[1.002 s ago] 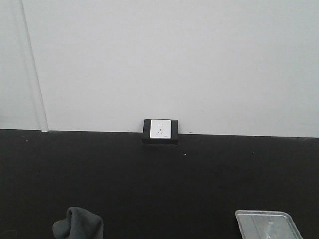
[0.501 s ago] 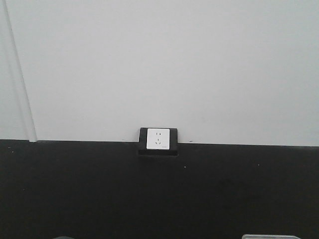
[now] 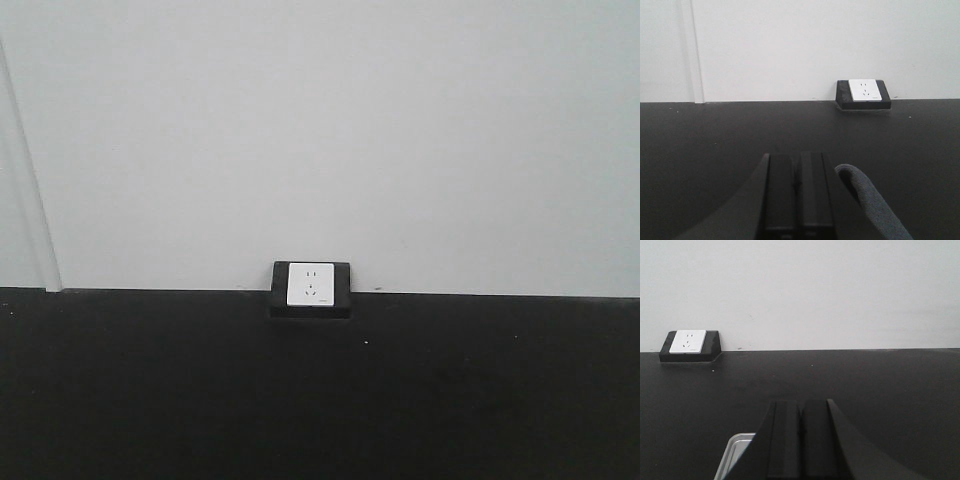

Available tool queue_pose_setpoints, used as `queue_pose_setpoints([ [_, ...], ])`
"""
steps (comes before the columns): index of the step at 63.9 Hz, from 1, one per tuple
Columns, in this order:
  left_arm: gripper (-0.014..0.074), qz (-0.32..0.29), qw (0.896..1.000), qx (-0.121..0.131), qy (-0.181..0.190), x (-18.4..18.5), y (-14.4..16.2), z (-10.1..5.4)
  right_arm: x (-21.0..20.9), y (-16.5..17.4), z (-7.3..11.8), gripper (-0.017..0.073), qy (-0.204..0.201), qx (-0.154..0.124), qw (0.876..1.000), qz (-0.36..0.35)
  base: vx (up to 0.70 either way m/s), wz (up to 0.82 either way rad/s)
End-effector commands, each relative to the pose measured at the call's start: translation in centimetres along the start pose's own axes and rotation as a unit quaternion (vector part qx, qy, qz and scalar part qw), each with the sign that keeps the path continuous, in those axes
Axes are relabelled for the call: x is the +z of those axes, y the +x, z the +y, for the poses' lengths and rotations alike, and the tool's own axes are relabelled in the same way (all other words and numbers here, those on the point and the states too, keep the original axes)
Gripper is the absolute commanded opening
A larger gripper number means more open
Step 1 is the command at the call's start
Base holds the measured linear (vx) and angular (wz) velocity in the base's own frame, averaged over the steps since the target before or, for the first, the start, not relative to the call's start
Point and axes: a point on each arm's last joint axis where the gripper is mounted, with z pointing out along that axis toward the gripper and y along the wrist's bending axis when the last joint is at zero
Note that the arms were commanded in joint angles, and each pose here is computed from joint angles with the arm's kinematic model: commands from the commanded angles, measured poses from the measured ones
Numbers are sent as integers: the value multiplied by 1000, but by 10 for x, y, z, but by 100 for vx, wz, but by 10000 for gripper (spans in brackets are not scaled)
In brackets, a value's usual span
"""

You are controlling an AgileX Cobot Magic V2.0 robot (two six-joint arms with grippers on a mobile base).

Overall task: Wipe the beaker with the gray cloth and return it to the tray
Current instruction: 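Grasp the gray cloth with the left gripper and lift it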

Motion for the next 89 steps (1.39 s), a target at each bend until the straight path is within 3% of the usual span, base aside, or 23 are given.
queue_pose_setpoints([
  [1,-3,-32,999,-6,5,0,2,0,-1,-6,1,-10,-4,-7,999,-42,0,0],
  [22,-3,-79,997,-7,14,-1,-9,-2,-3,-21,2,-10,-12,-7,993,-119,0,0],
  [30,-2,-170,985,-15,30,-9,-42,-6,-8,-45,3,-10,-13,-7,987,-159,0,0],
  [37,6,-168,985,-14,23,-20,-81,-9,-15,-81,1,-10,-2,-16,991,-131,0,0],
  [47,29,-76,997,-16,-1,-24,-132,-11,-15,-134,-1,-10,15,-24,997,-70,0,0],
  [58,104,-45,999,-15,-6,-1,-169,-14,10,-159,-2,-4,18,-26,999,-17,0,0],
  [62,146,-17,1000,-14,-9,14,-170,-14,21,-161,-2,3,17,-27,999,-1,0,0],
  [73,368,73,997,-14,-19,58,-155,-13,52,-159,-1,76,15,-30,998,46,0,0],
  [82,505,134,990,-18,-25,88,-139,-12,70,-151,-1,203,14,-30,996,85,0,0],
  [89,547,182,982,-46,-26,106,-125,-13,77,-147,-1,329,14,-30,994,100,0,0],
])
